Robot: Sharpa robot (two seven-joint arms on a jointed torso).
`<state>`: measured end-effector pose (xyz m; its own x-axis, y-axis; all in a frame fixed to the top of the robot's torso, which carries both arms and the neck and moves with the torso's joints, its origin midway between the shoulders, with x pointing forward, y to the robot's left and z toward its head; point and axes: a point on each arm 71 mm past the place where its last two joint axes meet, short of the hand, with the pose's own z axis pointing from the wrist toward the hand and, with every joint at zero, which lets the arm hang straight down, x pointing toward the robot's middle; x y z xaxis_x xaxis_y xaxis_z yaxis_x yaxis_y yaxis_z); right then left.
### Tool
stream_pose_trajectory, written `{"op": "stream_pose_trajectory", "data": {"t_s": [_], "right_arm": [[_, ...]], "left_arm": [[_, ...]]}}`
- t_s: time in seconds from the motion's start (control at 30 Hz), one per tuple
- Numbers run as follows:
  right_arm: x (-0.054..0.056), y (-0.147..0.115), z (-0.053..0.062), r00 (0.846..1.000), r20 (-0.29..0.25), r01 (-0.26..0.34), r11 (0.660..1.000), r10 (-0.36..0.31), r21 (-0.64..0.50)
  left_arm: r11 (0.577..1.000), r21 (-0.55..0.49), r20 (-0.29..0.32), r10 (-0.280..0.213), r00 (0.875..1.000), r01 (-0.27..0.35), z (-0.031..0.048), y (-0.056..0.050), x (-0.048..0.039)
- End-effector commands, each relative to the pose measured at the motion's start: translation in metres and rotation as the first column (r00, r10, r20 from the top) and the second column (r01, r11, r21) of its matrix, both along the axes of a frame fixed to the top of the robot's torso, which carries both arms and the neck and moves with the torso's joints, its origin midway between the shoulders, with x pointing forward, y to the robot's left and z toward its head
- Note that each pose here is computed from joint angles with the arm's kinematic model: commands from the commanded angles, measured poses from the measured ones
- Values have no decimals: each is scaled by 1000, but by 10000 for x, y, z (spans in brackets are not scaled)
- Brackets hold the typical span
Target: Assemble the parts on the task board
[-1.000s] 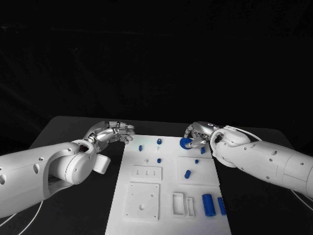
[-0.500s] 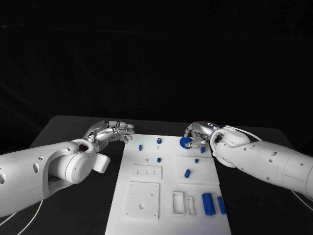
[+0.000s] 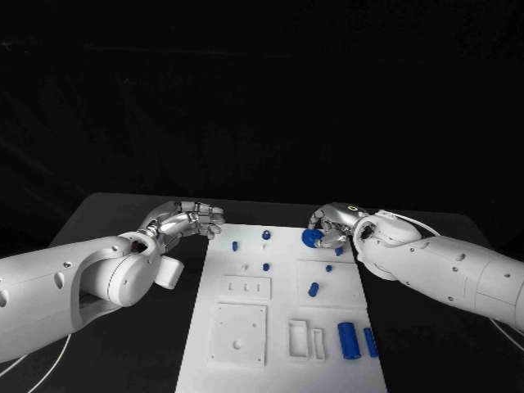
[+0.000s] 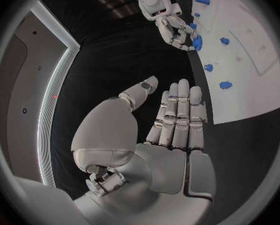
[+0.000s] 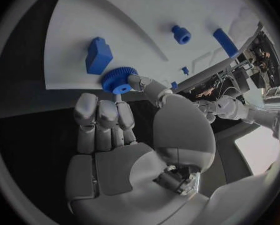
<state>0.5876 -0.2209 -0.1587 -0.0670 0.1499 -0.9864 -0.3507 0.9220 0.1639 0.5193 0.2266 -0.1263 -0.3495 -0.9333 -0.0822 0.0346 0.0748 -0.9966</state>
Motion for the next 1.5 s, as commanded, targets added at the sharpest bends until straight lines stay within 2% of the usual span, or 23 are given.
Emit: {"op": "stream_pose_trajectory", "data": {"t_s": [0.03,0.43,0.6,0.77,1.1,1.5], "right_arm": [[-24,-41,-152,996,-89,2,1000,-4,-25],[-22,-74,-152,996,-87,5,1000,-7,-21],[-24,-51,-130,999,-44,-9,999,7,-49],[-28,-33,-99,999,24,-27,994,30,-105],[-45,14,-38,988,133,-54,987,74,-149],[-114,116,1,982,166,-69,990,89,-127]], "left_arm": [[1000,-4,6,-16,1000,16,14,-16,-3],[1000,-4,6,-15,1000,15,14,-13,-5],[1000,-4,6,-15,1000,15,15,-11,-5],[1000,-5,6,-15,1000,15,15,-13,-6],[1000,-4,6,-13,1000,13,15,-5,-9],[1000,-5,6,-13,1000,13,15,3,-16]]}}
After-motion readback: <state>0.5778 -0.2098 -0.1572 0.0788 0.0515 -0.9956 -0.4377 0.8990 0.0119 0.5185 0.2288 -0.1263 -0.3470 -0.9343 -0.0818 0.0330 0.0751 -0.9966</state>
